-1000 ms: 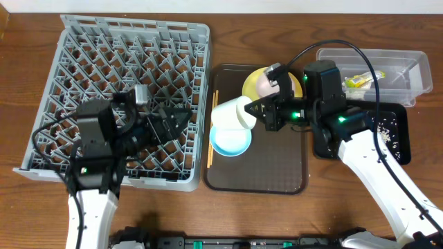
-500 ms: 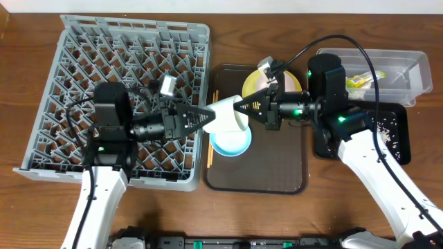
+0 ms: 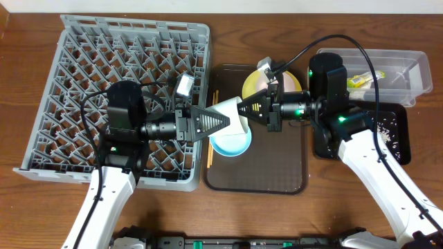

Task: Sort waste into correct bins and load items into the dishwasher

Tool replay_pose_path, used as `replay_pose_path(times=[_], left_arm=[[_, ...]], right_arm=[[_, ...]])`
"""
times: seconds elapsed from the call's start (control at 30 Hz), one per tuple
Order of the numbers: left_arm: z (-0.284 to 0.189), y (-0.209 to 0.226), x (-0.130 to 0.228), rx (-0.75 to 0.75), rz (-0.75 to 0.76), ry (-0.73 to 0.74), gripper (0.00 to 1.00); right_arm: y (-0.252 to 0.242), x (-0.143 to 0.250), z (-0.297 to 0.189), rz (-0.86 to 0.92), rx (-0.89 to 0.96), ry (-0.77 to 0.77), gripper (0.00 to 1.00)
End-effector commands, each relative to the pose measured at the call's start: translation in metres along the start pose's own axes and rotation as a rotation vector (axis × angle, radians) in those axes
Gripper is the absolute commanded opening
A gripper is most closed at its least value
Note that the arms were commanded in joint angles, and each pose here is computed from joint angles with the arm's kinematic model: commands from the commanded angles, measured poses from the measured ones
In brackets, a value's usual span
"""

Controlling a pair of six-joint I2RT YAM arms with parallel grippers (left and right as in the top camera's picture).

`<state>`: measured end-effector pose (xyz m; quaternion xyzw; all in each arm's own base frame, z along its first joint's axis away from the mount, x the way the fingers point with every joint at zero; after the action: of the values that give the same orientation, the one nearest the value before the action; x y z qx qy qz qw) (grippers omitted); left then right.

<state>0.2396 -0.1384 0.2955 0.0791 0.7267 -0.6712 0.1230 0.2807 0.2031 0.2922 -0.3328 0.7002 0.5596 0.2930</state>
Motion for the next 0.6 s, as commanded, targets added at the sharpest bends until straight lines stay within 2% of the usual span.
replay_pose_path(times=[0.0, 0.17, 0.3, 0.5, 0.57], left_arm=[[0.0062, -0.0093, 0.0020, 0.020, 0.014, 0.032, 0.82], [0.0093, -0.0123, 0.0029, 0.029, 0.039, 0.042, 0.76], [0.0094, -0.0114, 0.0015, 0.021, 0.039, 0.027, 0.64], [0.0093, -0.0093, -0.0024, -0.001, 0.055, -0.010, 0.61], [0.0094, -0.0087, -0.0032, -0.007, 0.088, -0.018, 0.56]], right_arm=[[-0.0035, -0.0023, -0.0001, 0.011, 0.015, -0.005, 0.01], [-0.0034, -0.0021, 0.0002, 0.011, 0.014, -0.004, 0.01], [-0.0034, -0.0022, 0.0001, 0.011, 0.014, -0.004, 0.01], [-0.0032, -0.0020, 0.0002, 0.013, 0.013, -0.003, 0.01], [-0.0030, -0.0017, 0.0002, 0.013, 0.010, -0.002, 0.01]])
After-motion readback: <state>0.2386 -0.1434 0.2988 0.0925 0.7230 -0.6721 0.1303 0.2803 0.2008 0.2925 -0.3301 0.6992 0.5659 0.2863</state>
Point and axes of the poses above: each gripper's point midway between its finger pads, its own z axis out along the fingers, its own y axis along the line the jaws close on, x = y × z, the point moved 7 cm from there along -z, back along the fingers, and after that the axes turned 5 degrees about -z, right-handed, at the moved point
